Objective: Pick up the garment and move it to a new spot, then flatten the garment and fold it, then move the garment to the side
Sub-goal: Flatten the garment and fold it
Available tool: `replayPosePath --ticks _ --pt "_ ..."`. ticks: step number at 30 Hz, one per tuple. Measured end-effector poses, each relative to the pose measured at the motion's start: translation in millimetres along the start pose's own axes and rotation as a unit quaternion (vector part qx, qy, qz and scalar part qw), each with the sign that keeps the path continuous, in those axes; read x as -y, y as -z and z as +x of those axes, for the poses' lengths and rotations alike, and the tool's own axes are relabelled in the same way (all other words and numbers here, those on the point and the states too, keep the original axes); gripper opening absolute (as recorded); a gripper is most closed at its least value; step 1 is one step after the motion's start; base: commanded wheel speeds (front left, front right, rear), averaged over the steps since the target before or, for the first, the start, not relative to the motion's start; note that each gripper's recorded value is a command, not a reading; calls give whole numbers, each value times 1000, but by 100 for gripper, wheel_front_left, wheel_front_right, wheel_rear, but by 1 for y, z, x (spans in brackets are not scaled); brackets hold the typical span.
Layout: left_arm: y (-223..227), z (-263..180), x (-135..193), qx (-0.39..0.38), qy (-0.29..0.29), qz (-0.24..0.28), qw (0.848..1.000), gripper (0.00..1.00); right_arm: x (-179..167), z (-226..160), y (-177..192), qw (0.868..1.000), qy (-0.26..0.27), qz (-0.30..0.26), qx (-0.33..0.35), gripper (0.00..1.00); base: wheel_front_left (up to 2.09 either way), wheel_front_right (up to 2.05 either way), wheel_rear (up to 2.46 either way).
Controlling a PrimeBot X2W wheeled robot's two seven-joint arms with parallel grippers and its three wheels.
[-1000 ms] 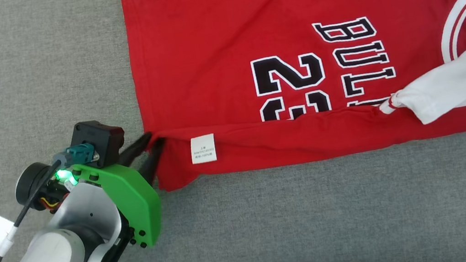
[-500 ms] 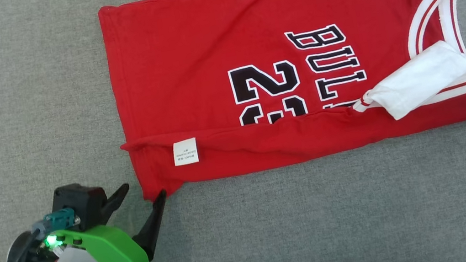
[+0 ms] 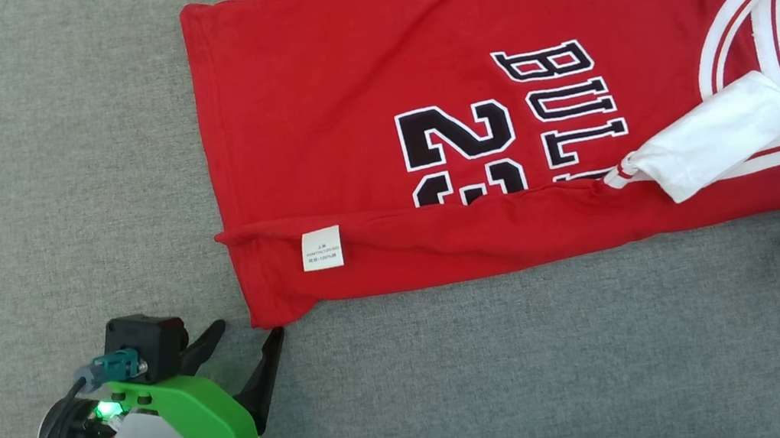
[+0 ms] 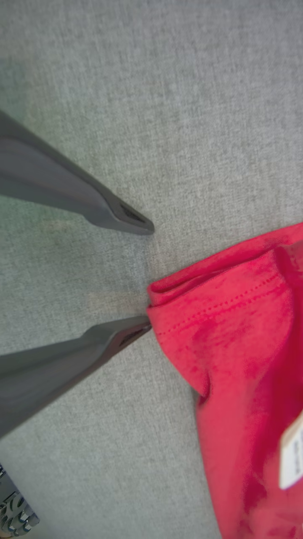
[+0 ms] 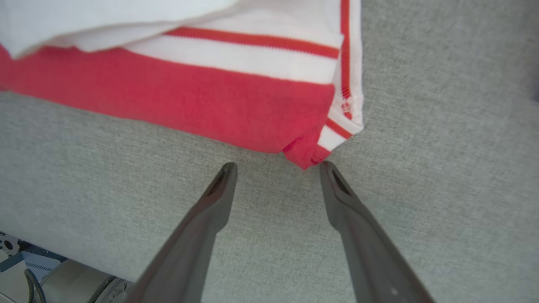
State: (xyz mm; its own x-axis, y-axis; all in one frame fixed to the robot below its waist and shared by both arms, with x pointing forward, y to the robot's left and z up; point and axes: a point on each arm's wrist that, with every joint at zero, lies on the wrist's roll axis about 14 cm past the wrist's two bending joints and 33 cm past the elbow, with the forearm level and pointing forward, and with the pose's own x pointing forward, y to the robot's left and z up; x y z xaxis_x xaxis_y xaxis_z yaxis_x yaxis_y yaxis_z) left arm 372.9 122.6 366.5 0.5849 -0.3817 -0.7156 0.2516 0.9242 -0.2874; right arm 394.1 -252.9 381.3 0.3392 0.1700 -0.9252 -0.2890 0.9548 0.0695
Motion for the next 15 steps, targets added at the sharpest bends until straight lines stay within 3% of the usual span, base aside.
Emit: replayPosePath --ticks 15 --pt "-26 -27 36 38 59 22 997 100 -12 -17 -6 999 -11 -1 30 100 0 0 0"
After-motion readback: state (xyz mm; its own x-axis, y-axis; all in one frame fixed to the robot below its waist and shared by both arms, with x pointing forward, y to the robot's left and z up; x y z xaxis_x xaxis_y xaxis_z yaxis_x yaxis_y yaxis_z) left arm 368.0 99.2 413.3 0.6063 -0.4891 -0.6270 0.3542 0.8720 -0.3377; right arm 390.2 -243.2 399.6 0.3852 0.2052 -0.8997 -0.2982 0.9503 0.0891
